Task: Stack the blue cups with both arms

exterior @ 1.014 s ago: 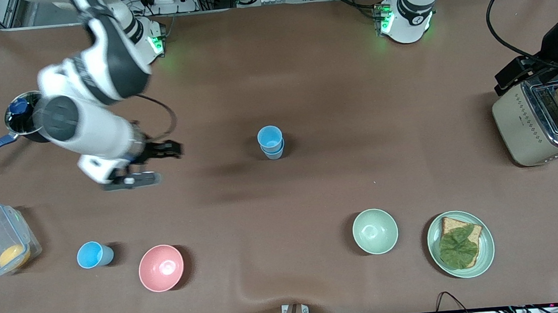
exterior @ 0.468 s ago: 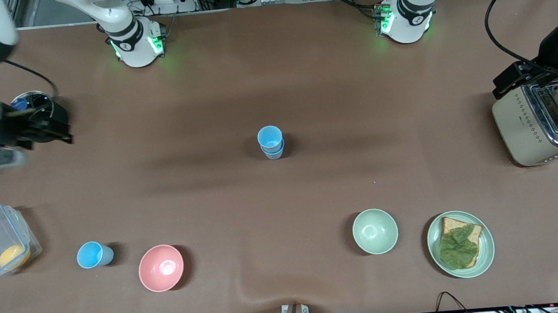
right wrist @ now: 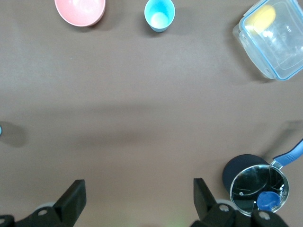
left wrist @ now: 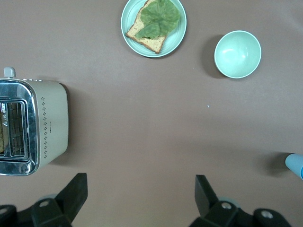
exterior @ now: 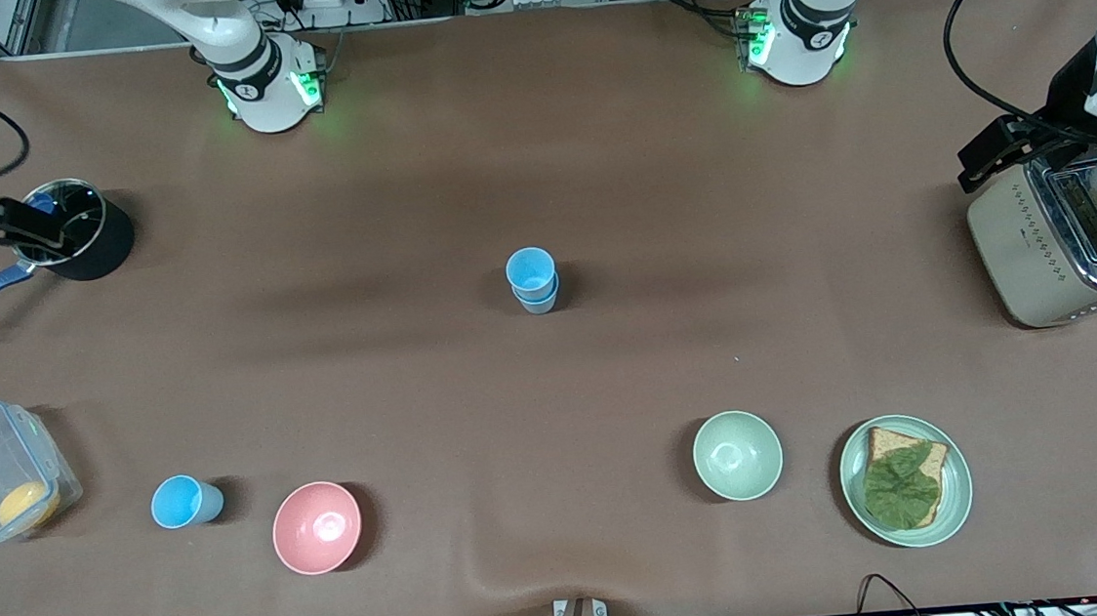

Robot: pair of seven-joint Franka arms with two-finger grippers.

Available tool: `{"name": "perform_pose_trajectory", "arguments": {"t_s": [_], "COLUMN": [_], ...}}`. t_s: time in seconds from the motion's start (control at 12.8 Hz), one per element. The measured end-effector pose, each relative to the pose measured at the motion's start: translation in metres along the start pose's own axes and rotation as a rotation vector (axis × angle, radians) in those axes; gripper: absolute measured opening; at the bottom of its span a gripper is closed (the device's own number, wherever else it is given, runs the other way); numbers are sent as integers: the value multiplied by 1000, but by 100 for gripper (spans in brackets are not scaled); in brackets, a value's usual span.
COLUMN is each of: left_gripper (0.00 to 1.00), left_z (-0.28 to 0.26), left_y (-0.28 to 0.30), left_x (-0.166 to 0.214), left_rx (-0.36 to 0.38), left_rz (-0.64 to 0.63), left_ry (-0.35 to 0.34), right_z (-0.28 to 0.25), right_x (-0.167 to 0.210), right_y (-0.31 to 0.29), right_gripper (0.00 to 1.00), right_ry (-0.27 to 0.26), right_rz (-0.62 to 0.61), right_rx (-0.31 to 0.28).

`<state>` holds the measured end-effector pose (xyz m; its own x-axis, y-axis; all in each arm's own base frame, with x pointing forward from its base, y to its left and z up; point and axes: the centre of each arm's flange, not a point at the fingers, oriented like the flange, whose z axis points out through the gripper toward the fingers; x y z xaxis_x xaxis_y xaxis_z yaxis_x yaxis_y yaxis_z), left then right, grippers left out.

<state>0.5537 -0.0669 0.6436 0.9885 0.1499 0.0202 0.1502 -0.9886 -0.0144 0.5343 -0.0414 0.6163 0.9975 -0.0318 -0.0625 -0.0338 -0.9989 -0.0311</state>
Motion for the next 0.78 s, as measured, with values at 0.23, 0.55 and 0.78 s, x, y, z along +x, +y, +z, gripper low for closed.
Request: {"name": "perform_pose_trajectory", "arguments": {"t_s": [0.23,0.55,0.78], "left_gripper": [100,100,100], "left_z": [-3,-4,-4], "left_y": [1,4,4], "left_x": [-2,-4,-5], "left_rx": [-1,-1,-1], "left_rz": [2,38,76], "left_ry": [4,6,5], "right_z": [-9,-9,-9], "right_x": [-4,-8,-10], "right_y": [-5,-4,-1], "right_gripper": [100,100,100], "right_ry": [6,-18,-27], "right_rz": [-8,-7,8], "right_rx": [0,1,2]}}
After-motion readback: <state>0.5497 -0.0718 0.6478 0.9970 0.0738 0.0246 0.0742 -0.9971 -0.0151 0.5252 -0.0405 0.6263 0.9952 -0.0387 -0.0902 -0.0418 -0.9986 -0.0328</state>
